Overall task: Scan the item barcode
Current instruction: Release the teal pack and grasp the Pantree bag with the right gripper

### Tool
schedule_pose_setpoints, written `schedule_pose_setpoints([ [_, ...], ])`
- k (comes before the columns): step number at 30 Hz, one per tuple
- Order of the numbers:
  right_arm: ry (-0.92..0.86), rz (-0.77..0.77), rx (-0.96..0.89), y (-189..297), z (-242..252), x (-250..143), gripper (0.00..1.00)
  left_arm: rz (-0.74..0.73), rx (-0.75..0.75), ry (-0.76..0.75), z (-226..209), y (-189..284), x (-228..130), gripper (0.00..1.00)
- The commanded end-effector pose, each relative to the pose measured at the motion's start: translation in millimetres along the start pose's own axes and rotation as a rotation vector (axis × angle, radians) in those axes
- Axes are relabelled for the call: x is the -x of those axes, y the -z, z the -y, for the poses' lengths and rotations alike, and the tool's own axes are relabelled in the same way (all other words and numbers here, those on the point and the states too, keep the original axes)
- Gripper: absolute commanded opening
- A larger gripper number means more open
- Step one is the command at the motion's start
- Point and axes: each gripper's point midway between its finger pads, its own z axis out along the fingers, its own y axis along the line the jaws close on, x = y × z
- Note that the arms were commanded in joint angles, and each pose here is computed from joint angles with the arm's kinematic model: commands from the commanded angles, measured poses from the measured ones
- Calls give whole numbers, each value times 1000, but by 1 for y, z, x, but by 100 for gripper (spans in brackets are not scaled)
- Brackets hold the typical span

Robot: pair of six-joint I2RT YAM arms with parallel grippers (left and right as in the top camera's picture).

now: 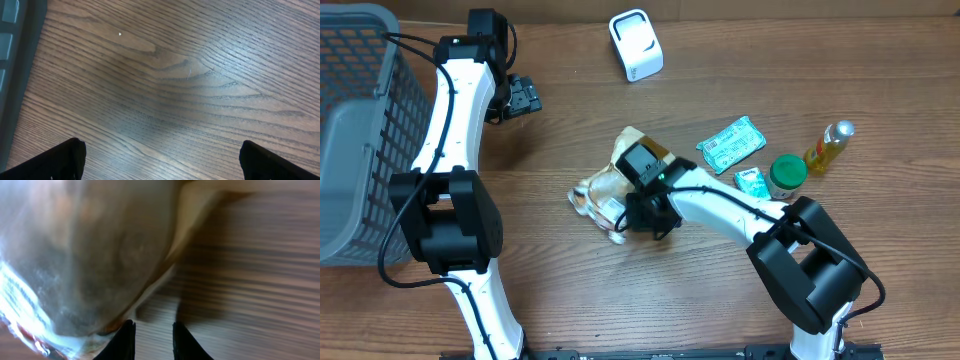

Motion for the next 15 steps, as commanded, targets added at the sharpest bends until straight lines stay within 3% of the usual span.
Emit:
schedule_pose_setpoints([
  [1,56,-87,232,-5,-48,-24,21,32,1,6,-2,11,5,100],
  [7,153,60,304,-4,-82,-6,28,31,0,6,-1,11,5,100],
  [11,161,21,367,7,-95,-10,25,32,1,6,-2,11,5,99],
  [15,200,30,442,40,-110,2,31,32,1,6,-2,11,5,100],
])
